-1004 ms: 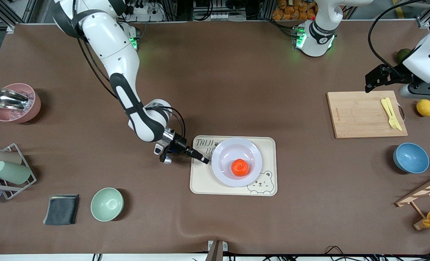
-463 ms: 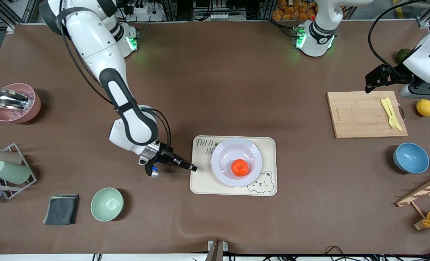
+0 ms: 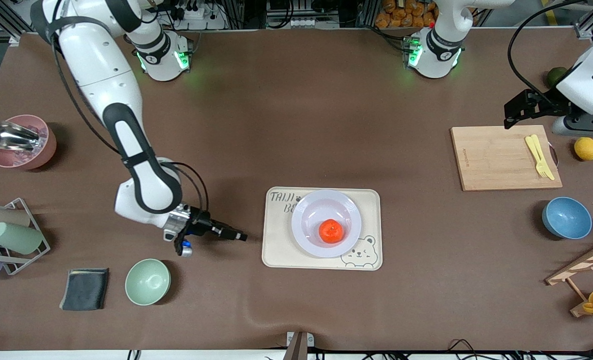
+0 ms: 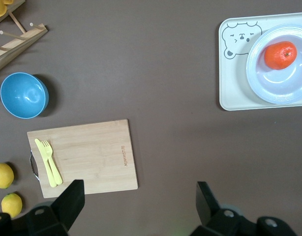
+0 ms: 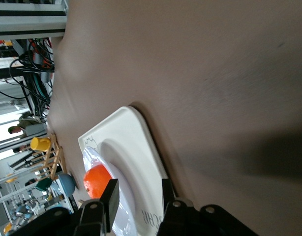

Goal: Place orange and plate with both arms

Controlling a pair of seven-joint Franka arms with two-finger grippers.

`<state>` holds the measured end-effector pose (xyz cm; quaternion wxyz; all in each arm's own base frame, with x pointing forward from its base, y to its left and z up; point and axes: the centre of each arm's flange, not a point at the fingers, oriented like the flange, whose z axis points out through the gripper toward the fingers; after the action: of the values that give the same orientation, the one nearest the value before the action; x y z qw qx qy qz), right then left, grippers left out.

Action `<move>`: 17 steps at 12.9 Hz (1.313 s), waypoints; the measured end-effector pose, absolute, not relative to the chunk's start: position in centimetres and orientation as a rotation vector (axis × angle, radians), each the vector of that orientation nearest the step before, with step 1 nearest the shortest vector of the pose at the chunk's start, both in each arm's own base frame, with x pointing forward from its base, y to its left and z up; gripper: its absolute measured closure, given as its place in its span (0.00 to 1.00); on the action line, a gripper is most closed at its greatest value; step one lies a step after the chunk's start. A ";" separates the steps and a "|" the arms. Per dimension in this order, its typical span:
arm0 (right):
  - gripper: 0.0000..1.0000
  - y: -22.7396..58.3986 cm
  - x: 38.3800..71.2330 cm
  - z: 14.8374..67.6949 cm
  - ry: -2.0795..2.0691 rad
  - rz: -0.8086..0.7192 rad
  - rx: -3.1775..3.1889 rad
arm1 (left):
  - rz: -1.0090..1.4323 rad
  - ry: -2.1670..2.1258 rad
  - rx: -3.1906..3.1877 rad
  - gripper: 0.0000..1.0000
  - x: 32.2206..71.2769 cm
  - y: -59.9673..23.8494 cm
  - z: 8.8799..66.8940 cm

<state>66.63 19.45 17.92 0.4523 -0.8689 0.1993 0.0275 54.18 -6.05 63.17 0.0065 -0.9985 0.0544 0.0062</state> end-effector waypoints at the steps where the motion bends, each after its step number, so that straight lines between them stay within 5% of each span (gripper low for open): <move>1: 0.58 17.7 67.2 18.8 0.470 0.106 -2.165 | 0.019 0.170 -3.124 0.00 54.2 -6.0 63.2; 3: 0.53 13.8 68.6 21.3 0.414 0.163 -2.201 | 0.019 0.170 -3.124 0.00 54.2 -6.0 63.2; 8: 0.00 4.7 70.6 26.0 0.205 0.228 -2.394 | 0.018 0.170 -3.124 0.00 54.2 -6.0 63.2; 13: 0.00 -1.3 71.0 31.0 0.008 0.323 -2.633 | 0.017 0.170 -3.124 0.00 54.2 -6.0 63.2; 17: 0.00 -1.3 69.4 39.9 -0.071 0.296 -2.802 | 0.015 0.169 -3.124 0.00 54.3 -6.0 63.1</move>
<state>69.39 -1.34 39.89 0.1611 -0.9812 -0.0249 0.1038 54.27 -6.02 63.13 0.0065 -0.9985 0.0541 0.0049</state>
